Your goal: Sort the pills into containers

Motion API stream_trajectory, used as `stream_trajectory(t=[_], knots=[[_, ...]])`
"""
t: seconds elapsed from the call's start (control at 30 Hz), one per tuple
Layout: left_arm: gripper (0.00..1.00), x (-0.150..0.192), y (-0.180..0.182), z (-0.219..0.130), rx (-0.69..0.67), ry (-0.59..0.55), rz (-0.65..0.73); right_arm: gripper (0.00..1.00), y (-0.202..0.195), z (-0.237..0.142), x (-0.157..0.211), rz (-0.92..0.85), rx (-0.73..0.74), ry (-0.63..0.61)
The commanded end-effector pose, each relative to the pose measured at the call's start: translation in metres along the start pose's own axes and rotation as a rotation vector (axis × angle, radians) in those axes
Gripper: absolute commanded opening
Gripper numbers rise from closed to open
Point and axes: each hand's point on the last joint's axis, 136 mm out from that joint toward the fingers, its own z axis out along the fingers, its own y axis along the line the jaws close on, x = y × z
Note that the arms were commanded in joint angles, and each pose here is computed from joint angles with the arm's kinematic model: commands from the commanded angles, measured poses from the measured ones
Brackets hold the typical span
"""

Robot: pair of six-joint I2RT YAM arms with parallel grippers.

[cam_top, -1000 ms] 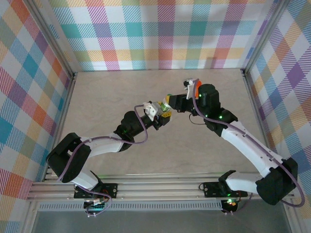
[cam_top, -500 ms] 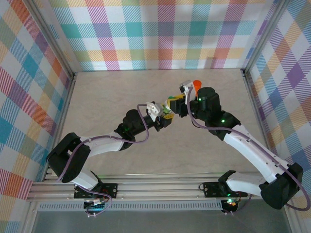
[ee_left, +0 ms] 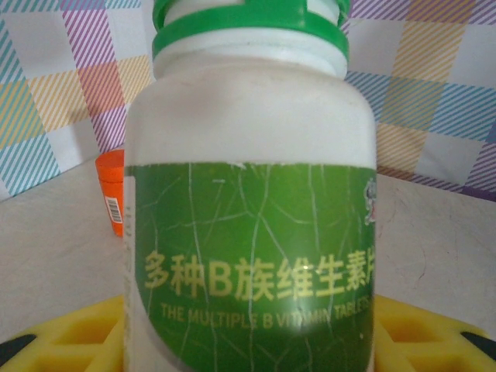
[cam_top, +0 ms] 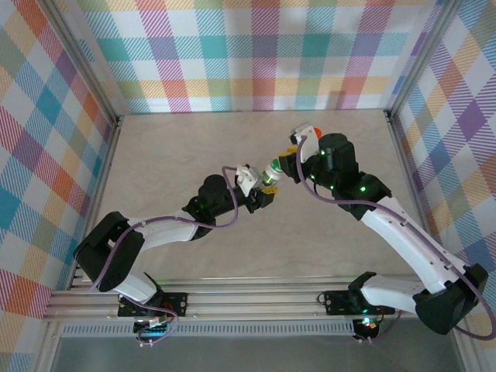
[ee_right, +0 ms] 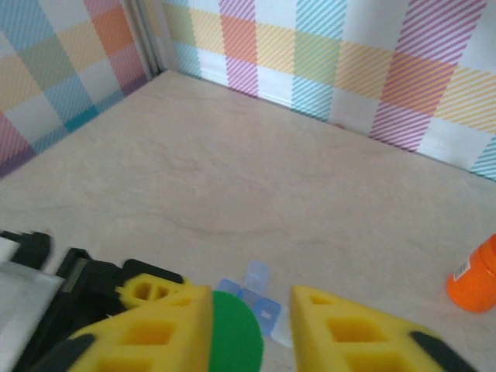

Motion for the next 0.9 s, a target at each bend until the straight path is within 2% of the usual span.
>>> stream_trajectory(t=[0.0, 0.07, 0.1, 0.23, 0.3, 0.43, 0.63, 0.87], knots=[[0.0, -0.025, -0.002, 0.0, 0.012, -0.079, 0.009, 0.41, 0.008, -0.008, -0.013, 0.127, -0.038, 0.011], [0.0, -0.027, 0.001, -0.001, -0.004, -0.096, 0.012, 0.59, 0.005, -0.007, -0.01, 0.244, -0.026, 0.024], [0.0, -0.029, 0.003, -0.002, -0.018, -0.106, 0.014, 0.63, 0.008, -0.006, -0.008, 0.304, -0.046, 0.033], [0.0, -0.038, 0.006, -0.003, -0.037, -0.136, 0.024, 0.65, 0.024, 0.005, 0.002, 0.452, -0.143, 0.074], [0.0, -0.043, 0.004, -0.003, -0.027, -0.146, 0.026, 0.7, 0.028, 0.013, 0.008, 0.495, -0.166, 0.098], [0.0, -0.048, 0.002, -0.006, -0.019, -0.163, 0.026, 0.71, 0.029, 0.023, 0.016, 0.536, -0.174, 0.12], [0.0, -0.055, -0.001, -0.012, -0.012, -0.188, 0.023, 0.57, 0.033, 0.029, 0.02, 0.595, -0.221, 0.118], [0.0, -0.057, 0.0, -0.015, -0.023, -0.199, 0.018, 0.61, 0.02, 0.027, 0.025, 0.602, -0.146, 0.096]])
